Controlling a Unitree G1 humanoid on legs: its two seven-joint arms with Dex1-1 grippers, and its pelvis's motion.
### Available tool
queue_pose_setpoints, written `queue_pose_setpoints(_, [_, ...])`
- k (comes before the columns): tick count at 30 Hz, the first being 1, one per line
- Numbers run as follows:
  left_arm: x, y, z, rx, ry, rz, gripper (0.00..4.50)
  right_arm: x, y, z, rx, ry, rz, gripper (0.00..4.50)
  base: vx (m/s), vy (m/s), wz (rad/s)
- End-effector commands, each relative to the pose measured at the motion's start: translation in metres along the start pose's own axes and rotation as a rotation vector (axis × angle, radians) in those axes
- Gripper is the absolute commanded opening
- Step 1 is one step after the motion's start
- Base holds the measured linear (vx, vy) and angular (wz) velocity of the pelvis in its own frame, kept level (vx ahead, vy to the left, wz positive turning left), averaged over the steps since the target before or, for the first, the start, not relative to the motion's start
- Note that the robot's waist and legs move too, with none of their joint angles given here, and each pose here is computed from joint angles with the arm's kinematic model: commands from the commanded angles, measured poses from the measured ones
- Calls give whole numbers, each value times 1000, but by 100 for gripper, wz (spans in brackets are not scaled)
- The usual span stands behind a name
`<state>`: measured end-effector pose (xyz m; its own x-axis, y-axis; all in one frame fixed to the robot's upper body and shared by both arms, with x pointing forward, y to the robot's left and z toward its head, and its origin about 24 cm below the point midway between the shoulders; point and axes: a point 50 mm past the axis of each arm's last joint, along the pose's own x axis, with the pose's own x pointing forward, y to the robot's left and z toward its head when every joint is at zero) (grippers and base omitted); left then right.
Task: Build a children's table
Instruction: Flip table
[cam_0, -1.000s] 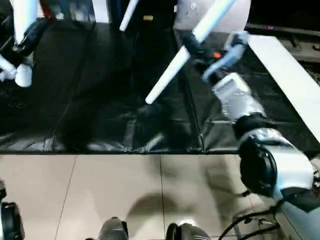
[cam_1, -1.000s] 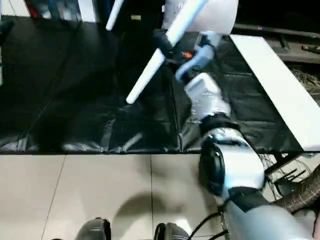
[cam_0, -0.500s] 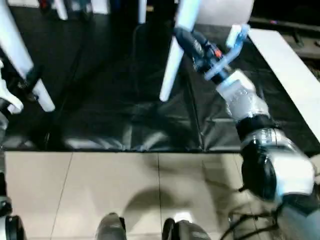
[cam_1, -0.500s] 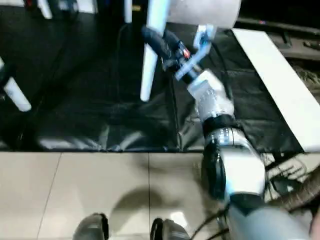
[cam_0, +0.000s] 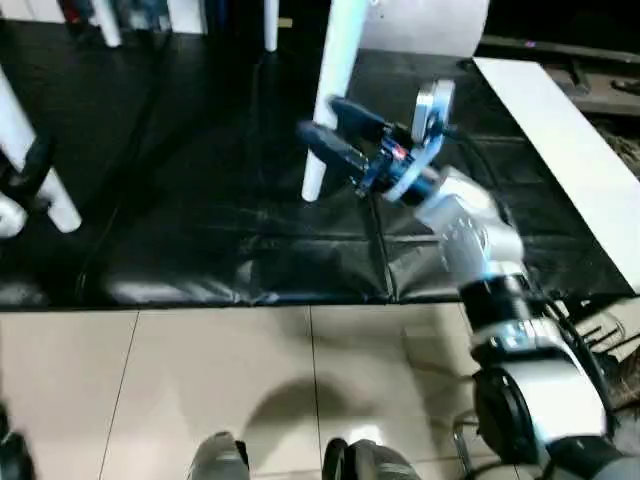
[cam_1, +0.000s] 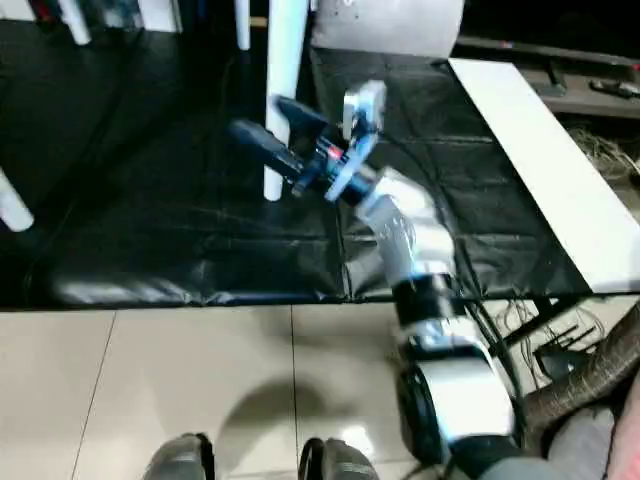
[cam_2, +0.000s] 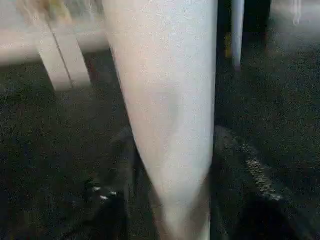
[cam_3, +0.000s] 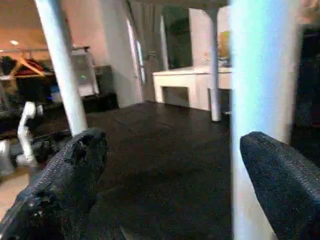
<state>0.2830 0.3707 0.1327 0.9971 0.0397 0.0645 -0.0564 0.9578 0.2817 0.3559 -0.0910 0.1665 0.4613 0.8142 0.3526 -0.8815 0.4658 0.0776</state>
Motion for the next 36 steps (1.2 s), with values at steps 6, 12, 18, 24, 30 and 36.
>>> queue_pose_setpoints(6, [-51, 7, -18, -105, -72, -12, 292, -37, 18, 1, 30, -14, -50, 450, 0, 0, 0])
queue_pose_setpoints(12, [-83, -28, -5, -243, -175, -234, 292, -66, 37, -12, 87, 45, -60, 450, 0, 0, 0])
queue_pose_setpoints(18, [-101, -112, 4, -331, -101, -673, 292, -94, 69, -36, 161, 256, 139, 450, 0, 0, 0])
queue_pose_setpoints(24, [-108, -168, -18, -381, 94, -994, 292, -115, 84, -73, 200, 494, 276, 450, 0, 0, 0])
queue_pose_setpoints(30, [-129, -194, -71, -357, 402, -1125, 292, -141, 95, -126, 234, 751, 356, 450, 0, 0, 0])
queue_pose_setpoints(36, [-140, -210, -114, -389, 604, -1041, 292, -154, 95, -171, 332, 842, 168, 450, 0, 0, 0])
